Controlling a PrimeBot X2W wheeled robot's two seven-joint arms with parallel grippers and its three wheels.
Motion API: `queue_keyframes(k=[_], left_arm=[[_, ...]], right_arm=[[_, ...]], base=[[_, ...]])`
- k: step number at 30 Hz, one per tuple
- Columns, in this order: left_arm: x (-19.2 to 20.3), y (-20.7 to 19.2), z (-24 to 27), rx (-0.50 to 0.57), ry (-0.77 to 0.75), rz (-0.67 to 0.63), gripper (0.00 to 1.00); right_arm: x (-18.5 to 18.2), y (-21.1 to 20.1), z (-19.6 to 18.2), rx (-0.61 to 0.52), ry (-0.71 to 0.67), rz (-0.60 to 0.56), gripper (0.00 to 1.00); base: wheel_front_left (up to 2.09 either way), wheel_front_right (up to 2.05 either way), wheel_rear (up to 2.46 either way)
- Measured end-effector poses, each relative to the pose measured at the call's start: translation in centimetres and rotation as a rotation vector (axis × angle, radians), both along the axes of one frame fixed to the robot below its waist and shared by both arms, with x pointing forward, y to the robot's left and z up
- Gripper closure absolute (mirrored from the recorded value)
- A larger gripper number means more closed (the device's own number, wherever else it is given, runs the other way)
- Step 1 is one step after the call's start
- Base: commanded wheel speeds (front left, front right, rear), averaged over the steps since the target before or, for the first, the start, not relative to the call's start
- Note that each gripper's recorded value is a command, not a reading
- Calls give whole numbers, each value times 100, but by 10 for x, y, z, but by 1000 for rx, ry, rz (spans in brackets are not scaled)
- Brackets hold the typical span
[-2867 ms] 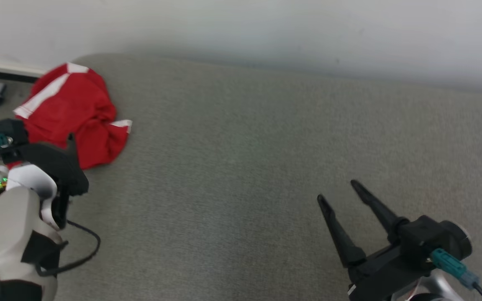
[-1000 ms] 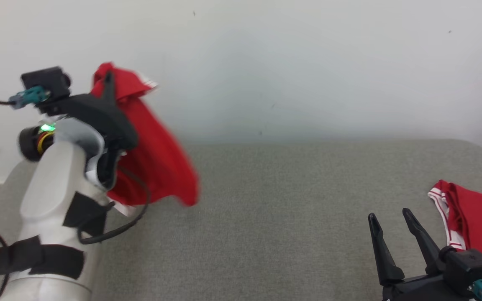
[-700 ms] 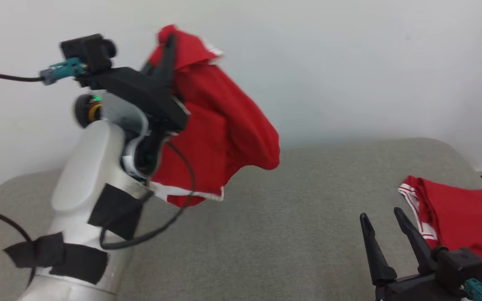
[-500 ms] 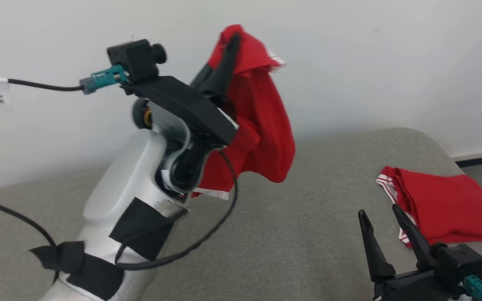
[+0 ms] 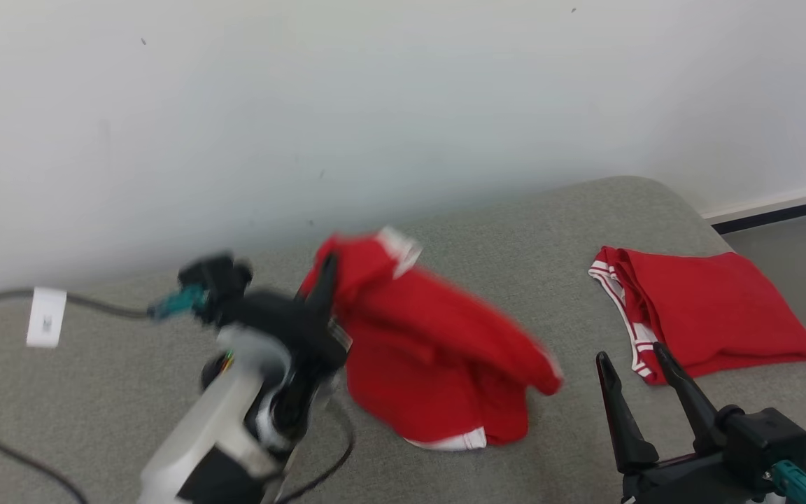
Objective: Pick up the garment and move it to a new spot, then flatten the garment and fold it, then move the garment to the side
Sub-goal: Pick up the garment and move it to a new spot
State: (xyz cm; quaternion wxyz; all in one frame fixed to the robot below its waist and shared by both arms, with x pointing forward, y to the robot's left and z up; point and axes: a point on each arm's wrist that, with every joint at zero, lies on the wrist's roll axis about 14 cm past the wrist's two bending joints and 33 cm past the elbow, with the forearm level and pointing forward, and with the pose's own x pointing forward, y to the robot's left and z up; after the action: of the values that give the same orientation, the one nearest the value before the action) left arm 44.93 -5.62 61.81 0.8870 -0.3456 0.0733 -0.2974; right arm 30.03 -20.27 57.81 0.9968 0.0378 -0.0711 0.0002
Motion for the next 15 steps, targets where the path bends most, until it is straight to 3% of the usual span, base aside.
queue_keyframes(k=[4,7,8,9,10,15], left_arm=[[1,60,-99,179,209,137,100],[-6,82,-129,232,270,181,100],[-7,87,-134,242,276,190,76],[-8,92,-139,260,280,198,28],[-11,96,-144,278,288,202,0],[-23,107,-160,293,315,209,0]], right_arm=[[3,9,-1,0,3,27,0],[5,13,-1,-1,6,43,0],[6,15,-1,-2,8,49,0],[7,17,-1,-2,8,55,0],[8,19,0,-2,8,63,0],[11,27,1,-2,3,89,0]], base=[[0,0,0],[0,0,0],[0,0,0],[0,0,0],[0,0,0],[0,0,0]])
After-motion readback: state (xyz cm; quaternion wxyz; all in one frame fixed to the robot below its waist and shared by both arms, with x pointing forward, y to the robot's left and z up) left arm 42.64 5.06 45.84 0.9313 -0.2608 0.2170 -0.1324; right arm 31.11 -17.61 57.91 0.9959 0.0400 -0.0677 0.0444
